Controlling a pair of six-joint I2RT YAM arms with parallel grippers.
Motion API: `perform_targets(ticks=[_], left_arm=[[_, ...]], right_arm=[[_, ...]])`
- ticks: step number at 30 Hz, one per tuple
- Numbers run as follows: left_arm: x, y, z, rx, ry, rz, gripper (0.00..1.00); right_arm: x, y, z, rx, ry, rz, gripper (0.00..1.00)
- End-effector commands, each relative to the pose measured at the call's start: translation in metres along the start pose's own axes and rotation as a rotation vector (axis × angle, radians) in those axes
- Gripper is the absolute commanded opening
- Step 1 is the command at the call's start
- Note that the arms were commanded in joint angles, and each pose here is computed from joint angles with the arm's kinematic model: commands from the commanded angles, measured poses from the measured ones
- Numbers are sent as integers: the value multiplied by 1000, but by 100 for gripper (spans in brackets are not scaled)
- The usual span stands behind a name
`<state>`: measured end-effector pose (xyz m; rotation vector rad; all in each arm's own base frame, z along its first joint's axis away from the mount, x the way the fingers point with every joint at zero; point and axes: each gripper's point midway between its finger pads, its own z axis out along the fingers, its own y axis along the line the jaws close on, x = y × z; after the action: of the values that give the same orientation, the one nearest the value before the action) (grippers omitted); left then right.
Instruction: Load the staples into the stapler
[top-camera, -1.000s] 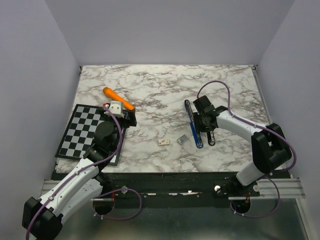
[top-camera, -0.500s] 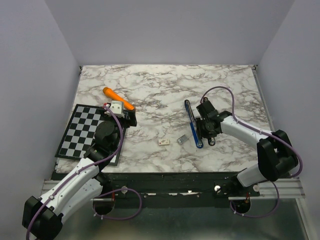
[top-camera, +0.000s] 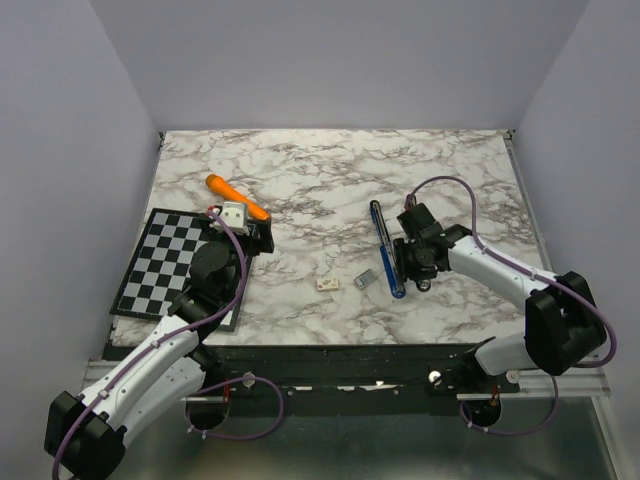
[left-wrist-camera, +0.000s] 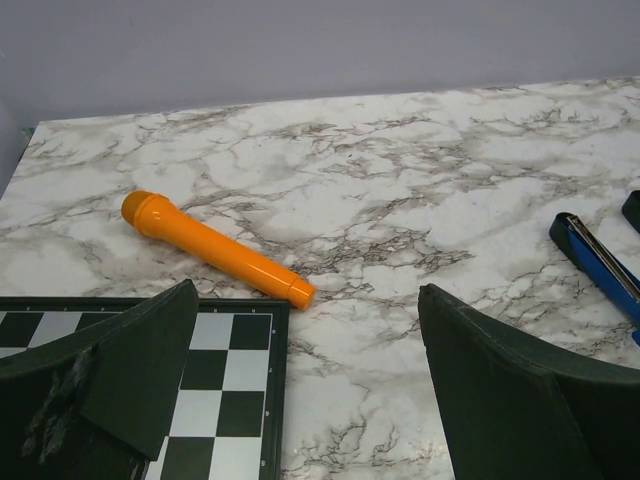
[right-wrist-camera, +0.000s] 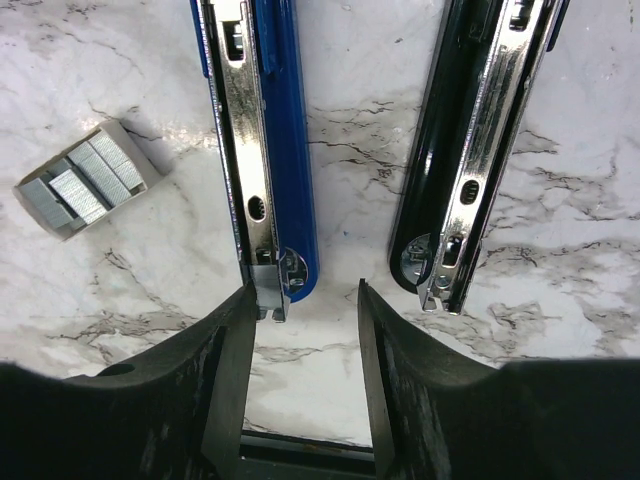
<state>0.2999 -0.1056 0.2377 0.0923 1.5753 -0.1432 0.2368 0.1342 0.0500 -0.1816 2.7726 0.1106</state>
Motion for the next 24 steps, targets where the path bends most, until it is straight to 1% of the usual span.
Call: perform_targets(ticks=[1,5,7,16,21,24], left_arm=[[-6,-4,1,21,-19,-22,99],[-7,-4,0,23,-23,-24,99],[-7,-4,0,24,-23,-24,99],[-8,-5,0,29,-24,-26,99],[-8,-5,0,29,-26,-27,99],[-8,-5,0,31,-24,-25,99]], right_arm=[[-7,10,-11,-49,-14,27,53],[-9,18,-7,-87,-10,36,59],[-3,22,-3,-110,18,38,60],[5,50,6,-207,77,25,60],[0,73,0,-254,85,-32,60],[-7,78,-7,-266,79,-52,61]])
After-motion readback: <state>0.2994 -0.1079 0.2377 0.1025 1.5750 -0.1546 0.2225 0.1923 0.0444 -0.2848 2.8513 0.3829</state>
